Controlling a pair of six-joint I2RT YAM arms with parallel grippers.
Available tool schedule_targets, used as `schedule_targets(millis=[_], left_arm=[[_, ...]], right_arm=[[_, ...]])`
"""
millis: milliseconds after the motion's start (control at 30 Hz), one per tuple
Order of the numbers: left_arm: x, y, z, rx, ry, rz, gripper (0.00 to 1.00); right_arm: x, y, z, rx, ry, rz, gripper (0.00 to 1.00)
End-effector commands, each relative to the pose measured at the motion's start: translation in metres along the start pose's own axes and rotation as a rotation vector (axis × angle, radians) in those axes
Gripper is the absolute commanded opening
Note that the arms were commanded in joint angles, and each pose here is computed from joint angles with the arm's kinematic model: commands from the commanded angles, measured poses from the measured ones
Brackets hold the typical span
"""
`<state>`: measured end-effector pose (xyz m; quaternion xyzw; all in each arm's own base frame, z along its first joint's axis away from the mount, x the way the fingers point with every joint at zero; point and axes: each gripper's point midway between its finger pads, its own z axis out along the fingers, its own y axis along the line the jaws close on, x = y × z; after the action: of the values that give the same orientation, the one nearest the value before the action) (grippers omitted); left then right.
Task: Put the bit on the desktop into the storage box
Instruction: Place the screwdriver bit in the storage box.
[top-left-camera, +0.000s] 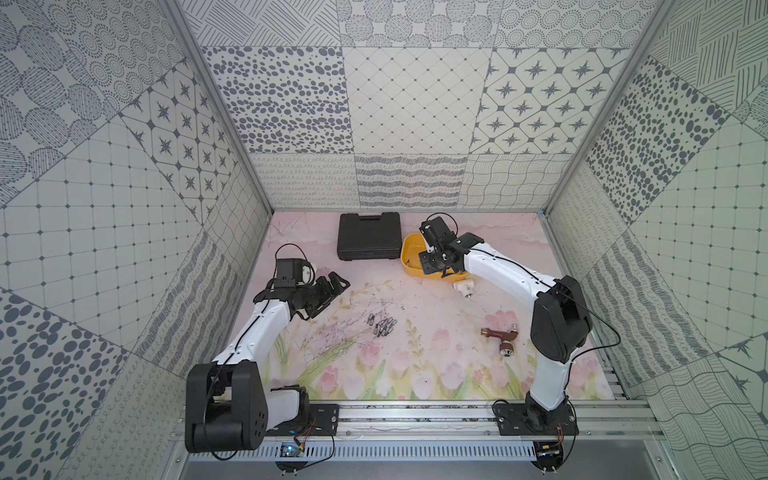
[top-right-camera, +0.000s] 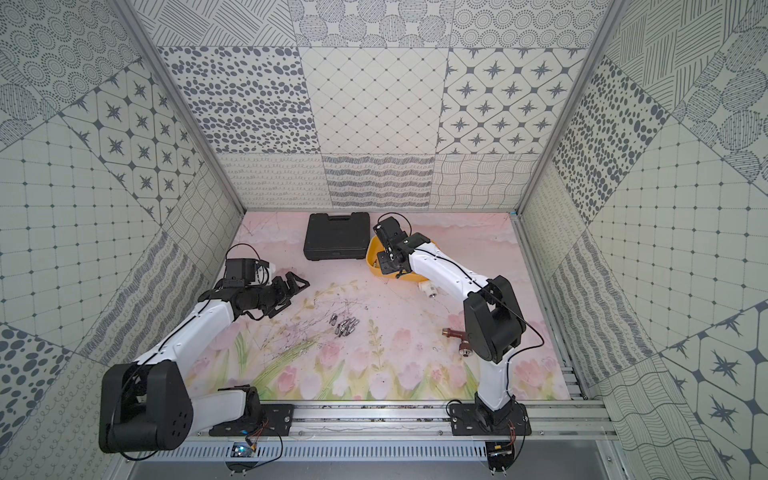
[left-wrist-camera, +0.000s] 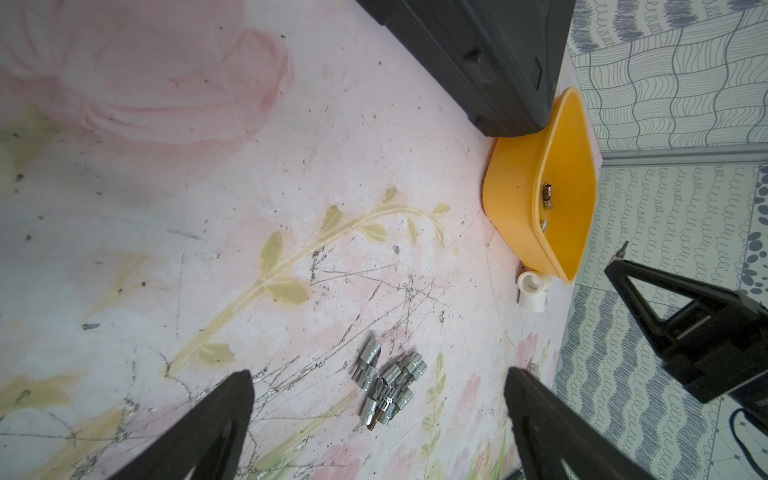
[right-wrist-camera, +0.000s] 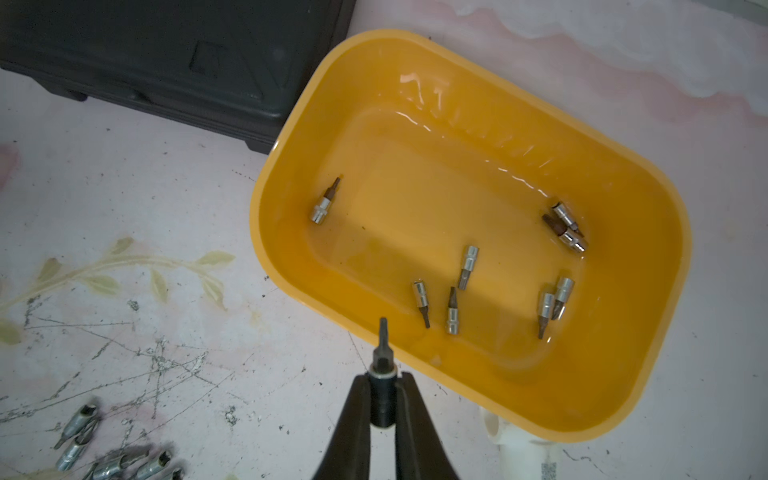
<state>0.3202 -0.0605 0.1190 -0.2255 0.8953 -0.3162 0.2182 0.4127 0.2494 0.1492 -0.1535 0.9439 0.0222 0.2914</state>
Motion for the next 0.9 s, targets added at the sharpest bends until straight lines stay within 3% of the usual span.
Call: schedule_targets(millis=[0, 600, 867], left_arm=[[0.002, -0.003, 0.001, 0.027, 0.016, 0.015, 0.99], [0.003, -0.004, 0.002, 0.032, 0.021, 0.013, 0.99], [0.003, -0.003, 0.004, 0.032, 0.028, 0.007, 0.99]], right_arm=[[-0.011, -0.006, 0.010, -0.013, -0.007, 0.006, 0.13], [-0.016, -0.044, 0.098, 0.016, 0.092, 0.117, 0.13], [-0.016, -0.055, 0.119, 0.049, 0.104, 0.125, 0.14]])
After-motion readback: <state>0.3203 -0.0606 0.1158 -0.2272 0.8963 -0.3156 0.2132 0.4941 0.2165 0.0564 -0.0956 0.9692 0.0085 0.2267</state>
